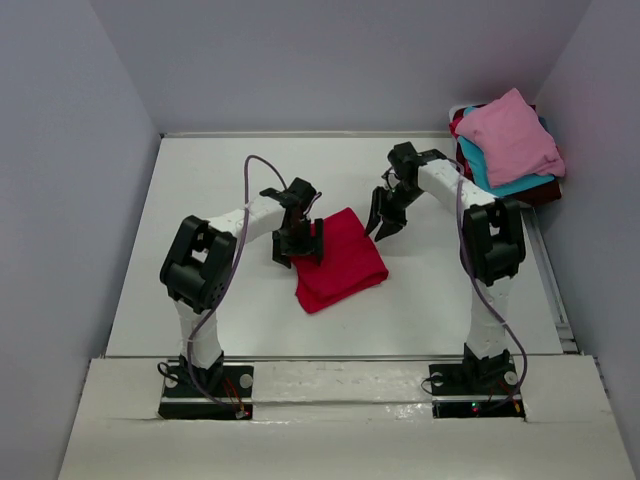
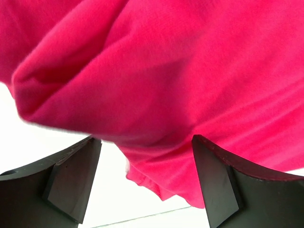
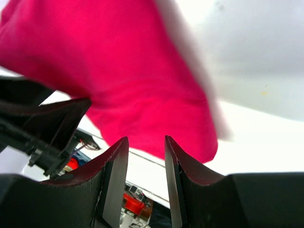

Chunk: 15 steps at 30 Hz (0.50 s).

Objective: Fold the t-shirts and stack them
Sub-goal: Fold the tshirt

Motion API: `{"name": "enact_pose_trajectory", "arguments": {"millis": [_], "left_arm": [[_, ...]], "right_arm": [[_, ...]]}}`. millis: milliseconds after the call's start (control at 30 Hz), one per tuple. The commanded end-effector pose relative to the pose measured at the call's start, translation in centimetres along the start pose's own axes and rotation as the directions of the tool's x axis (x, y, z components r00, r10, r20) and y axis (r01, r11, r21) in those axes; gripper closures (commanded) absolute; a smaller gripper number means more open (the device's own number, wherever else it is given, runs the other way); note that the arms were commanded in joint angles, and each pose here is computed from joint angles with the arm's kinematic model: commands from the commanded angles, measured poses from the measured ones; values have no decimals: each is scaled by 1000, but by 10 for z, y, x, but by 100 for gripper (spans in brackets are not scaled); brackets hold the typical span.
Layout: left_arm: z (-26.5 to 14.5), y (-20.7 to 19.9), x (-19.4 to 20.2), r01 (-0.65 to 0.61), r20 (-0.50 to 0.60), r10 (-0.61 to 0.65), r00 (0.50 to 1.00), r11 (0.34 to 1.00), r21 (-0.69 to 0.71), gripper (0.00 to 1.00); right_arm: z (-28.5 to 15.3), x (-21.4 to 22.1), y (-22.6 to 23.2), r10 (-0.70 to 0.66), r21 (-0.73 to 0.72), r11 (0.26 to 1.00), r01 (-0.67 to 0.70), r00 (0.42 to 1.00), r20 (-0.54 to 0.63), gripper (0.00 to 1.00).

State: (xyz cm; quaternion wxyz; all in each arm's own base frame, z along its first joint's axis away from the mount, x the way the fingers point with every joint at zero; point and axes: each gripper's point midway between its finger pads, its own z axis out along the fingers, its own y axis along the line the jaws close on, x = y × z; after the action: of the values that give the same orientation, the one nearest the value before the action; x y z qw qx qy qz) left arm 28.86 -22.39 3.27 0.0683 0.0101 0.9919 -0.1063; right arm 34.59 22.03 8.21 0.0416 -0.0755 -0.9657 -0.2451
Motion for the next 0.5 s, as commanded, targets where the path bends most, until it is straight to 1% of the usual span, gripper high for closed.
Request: {"name": "enact_pose_trajectory", "arguments": {"millis": [0, 133, 200, 333, 467], "left_arm": [[-34, -13, -2, 52, 44, -56, 997, 996, 76, 11], [-49, -17, 3, 110, 71, -118, 990, 988, 113, 8], [-59, -19, 3, 143, 92, -157, 983, 980, 136, 8], [-64, -19, 13, 200, 93, -218, 972, 965, 170, 7], [-60, -10, 34, 256, 78, -273, 959, 950, 179, 7]], "right_arm": [[-41, 10, 24, -81, -77, 993, 84, 995, 50, 58], [-40, 20, 27, -92, -101, 990, 95, 995, 38, 58], [-30, 29, 24, -94, -108, 990, 95, 995, 12, 58], [-7, 51, 23, -115, -120, 987, 108, 992, -52, 58], [12, 67, 15, -122, -130, 985, 109, 988, -98, 58]]}}
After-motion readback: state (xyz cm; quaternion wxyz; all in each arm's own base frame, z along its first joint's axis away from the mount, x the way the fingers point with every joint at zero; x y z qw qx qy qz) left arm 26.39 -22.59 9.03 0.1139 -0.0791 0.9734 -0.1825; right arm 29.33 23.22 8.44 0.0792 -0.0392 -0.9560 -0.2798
